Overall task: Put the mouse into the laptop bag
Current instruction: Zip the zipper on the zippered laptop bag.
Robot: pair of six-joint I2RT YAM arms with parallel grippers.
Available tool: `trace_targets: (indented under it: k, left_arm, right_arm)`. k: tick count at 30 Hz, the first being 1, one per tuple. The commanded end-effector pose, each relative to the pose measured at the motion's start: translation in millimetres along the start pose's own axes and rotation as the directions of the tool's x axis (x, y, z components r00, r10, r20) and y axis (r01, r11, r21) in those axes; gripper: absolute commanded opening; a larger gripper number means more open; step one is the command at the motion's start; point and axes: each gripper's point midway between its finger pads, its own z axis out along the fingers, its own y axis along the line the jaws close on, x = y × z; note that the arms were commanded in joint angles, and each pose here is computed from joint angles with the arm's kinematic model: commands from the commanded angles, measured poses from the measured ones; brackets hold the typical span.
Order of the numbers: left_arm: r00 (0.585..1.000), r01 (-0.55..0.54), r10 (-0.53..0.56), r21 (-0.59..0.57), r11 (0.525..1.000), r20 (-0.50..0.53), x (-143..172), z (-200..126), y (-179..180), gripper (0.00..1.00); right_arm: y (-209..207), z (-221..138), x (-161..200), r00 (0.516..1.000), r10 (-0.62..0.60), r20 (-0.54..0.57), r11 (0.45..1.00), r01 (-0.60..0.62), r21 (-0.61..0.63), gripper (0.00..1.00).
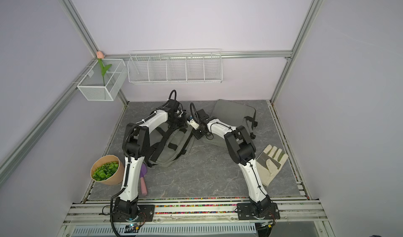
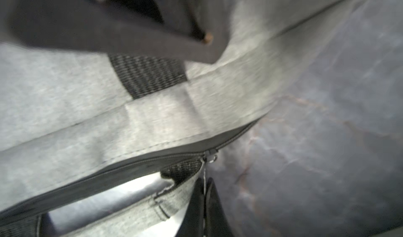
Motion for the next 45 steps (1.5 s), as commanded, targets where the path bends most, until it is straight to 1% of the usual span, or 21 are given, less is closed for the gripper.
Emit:
trace_targets:
  k: [1, 4, 6, 9, 11, 14, 16, 20, 23, 26, 30, 32, 35, 37, 40, 43, 45]
  left_arm:
    - [0.999, 0.049, -0.05, -0.073, 0.996, -0.016, 5, 28, 35, 0.0]
    - [0.998, 0.052, -0.053, -0.071, 0.996, -0.016, 7, 28, 36, 0.0]
    - [0.999, 0.046, -0.047, -0.069, 0.997, -0.012, 8, 26, 34, 0.0]
    - [0.999, 0.044, -0.045, -0.068, 0.997, -0.012, 10, 25, 33, 0.0]
    - [0.999, 0.043, -0.043, -0.064, 0.997, -0.009, 10, 24, 32, 0.0]
    - [0.999, 0.045, -0.045, -0.054, 0.998, -0.009, 11, 26, 30, 0.0]
    - [0.999, 0.05, -0.051, -0.044, 0.998, -0.004, 9, 27, 28, 0.0]
    - [0.998, 0.062, -0.062, -0.022, 0.998, 0.003, 3, 30, 23, 0.0]
    - [0.998, 0.057, -0.056, -0.018, 0.998, 0.017, -7, 27, 18, 0.0]
    - [0.998, 0.038, -0.038, 0.001, 0.999, 0.041, -23, 17, 5, 0.0]
    - [0.997, -0.001, 0.0, 0.022, 1.0, 0.074, -44, -10, -19, 0.0]
    - [0.994, -0.026, 0.023, 0.033, 0.999, 0.106, -53, -32, -33, 0.0]
    - [0.987, -0.054, 0.048, 0.032, 0.998, 0.151, -56, -65, -46, 0.0]
    - [0.983, -0.071, 0.066, 0.026, 0.997, 0.17, -52, -87, -52, 0.0]
    - [0.979, -0.093, 0.087, 0.024, 0.995, 0.183, -36, -110, -55, 0.0]
    - [0.974, -0.106, 0.102, 0.011, 0.994, 0.204, -19, -122, -56, 0.0]
    - [0.977, -0.1, 0.093, 0.023, 0.995, 0.194, -6, -120, -56, 0.0]
  right_arm:
    - [51, -16, 3, 0.997, 0.071, -0.023, 0.99, -0.073, -0.121, 0.07]
    - [69, -21, 8, 0.997, 0.064, -0.036, 0.992, -0.067, -0.103, 0.07]
    - [69, -29, 9, 0.997, 0.069, -0.038, 0.995, -0.071, -0.064, 0.07]
    - [70, -51, 0, 0.997, 0.079, -0.016, 0.995, -0.08, -0.057, 0.07]
    - [67, -64, -5, 0.998, 0.067, -0.001, 0.998, -0.067, -0.016, 0.07]
    - [75, -76, -5, 0.997, 0.077, -0.001, 0.996, -0.077, -0.034, 0.07]
    - [89, -75, 2, 0.997, 0.069, -0.017, 0.997, -0.07, -0.045, 0.07]
    - [121, -61, 28, 0.995, 0.077, -0.069, 0.993, -0.083, -0.081, 0.06]
    - [144, -53, 48, 0.99, 0.106, -0.095, 0.986, -0.117, -0.117, 0.07]
    - [157, -53, 62, 0.982, 0.156, -0.109, 0.971, -0.172, -0.167, 0.07]
    - [149, -57, 80, 0.969, 0.216, -0.119, 0.961, -0.233, -0.146, 0.07]
    - [138, -60, 89, 0.96, 0.253, -0.118, 0.956, -0.267, -0.122, 0.07]
    - [118, -67, 98, 0.946, 0.305, -0.114, 0.946, -0.315, -0.082, 0.07]
    - [100, -74, 105, 0.935, 0.338, -0.104, 0.938, -0.344, -0.04, 0.07]
    - [69, -84, 110, 0.912, 0.401, -0.087, 0.915, -0.403, -0.01, 0.07]
    - [46, -90, 102, 0.909, 0.412, -0.064, 0.911, -0.412, 0.014, 0.07]
    - [41, -92, 92, 0.915, 0.401, -0.053, 0.916, -0.4, 0.018, 0.06]
